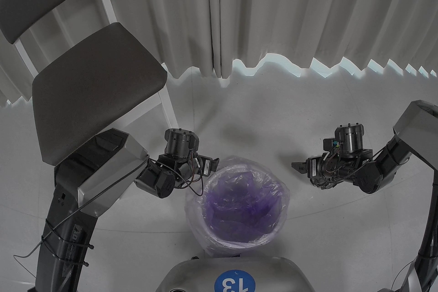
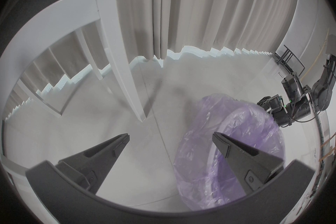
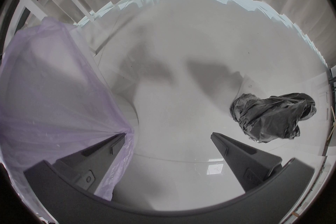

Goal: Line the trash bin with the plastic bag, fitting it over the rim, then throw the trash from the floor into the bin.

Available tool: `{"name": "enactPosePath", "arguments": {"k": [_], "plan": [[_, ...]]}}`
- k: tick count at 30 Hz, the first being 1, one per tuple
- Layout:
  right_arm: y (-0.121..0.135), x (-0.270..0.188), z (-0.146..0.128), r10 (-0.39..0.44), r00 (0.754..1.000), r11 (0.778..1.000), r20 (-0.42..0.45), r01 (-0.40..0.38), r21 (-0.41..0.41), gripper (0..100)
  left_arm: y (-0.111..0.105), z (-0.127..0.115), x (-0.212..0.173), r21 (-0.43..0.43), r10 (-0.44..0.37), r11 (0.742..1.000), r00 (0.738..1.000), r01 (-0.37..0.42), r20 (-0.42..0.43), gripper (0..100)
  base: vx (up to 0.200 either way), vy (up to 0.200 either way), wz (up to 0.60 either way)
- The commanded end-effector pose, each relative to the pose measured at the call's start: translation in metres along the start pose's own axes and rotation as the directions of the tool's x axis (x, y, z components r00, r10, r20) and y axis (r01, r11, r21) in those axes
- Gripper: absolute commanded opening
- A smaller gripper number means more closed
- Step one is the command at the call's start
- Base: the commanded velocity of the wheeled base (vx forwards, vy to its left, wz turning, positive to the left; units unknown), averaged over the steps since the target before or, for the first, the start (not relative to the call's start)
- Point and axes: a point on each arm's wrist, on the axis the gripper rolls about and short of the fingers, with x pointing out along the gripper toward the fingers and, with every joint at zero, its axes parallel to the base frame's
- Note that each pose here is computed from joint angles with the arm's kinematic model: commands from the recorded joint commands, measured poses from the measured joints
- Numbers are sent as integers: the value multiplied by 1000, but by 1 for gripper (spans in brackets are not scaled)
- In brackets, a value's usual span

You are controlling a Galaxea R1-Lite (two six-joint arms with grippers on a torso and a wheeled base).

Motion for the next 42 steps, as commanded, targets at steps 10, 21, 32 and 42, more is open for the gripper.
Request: {"name": "enactPosePath", "arguments": {"k": [10,21,32,42], "plan": [[-13,-4,10,-26,999,1000,38,26,16,100,21,-20,9,-24,43,999,999,-44,-28,100,0,0,0],[-23,-28,28,-50,994,998,98,48,29,100,45,-4,-91,-33,86,996,994,-89,-68,100,0,0,0],[-40,-7,15,-85,995,995,49,83,46,100,39,-55,-186,114,-29,992,979,53,-202,100,0,0,0],[-53,-7,14,-101,994,993,48,98,63,100,13,-95,-159,155,-119,974,958,164,-261,100,0,0,0]]}}
